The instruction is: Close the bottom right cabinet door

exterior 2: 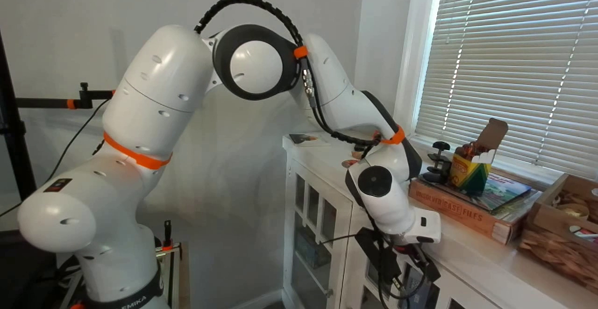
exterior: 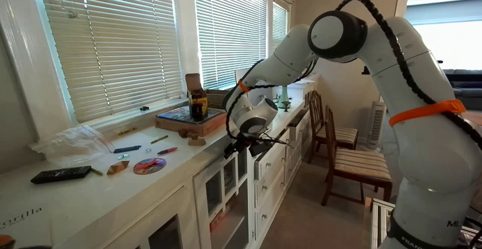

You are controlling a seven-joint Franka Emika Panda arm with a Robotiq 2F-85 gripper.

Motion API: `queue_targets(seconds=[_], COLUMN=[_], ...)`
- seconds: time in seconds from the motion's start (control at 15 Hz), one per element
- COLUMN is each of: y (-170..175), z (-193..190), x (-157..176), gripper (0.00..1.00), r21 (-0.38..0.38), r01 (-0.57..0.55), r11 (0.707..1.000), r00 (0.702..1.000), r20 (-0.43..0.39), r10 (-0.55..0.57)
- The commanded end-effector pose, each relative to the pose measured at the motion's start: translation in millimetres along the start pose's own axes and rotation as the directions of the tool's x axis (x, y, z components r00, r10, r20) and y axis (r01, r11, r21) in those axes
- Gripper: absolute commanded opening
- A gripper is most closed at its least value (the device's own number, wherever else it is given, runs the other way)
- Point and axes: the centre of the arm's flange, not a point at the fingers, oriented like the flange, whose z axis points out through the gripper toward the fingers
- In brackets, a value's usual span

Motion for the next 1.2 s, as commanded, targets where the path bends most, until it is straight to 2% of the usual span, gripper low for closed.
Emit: queue_targets(seconds=[0.0,0.2,0.33,0.53,0.73,0.93,1.13], y=[-1,11,16,29,47,64,68], z=[-10,-40,-60,-90,-107,-119,-132], x=[-17,-56,-83,-109,-135,-131,-98], gripper=[1.0,1.0,1.0,1.0,1.0,1.0,1.0], r21=[-0.02,-0.031,-0.058,-0.097,-0.155,-0.165,-0.147], r01=[-0.049,-0.1,-0.123,-0.176,-0.221,-0.22,-0.202], r11=[0.999,0.995,0.991,0.98,0.963,0.961,0.968], r00=[0.992,0.962,0.927,0.858,0.787,0.768,0.743], r20=[0.112,0.254,0.349,0.473,0.554,0.579,0.621], r10=[0.051,0.104,0.136,0.201,0.27,0.275,0.249])
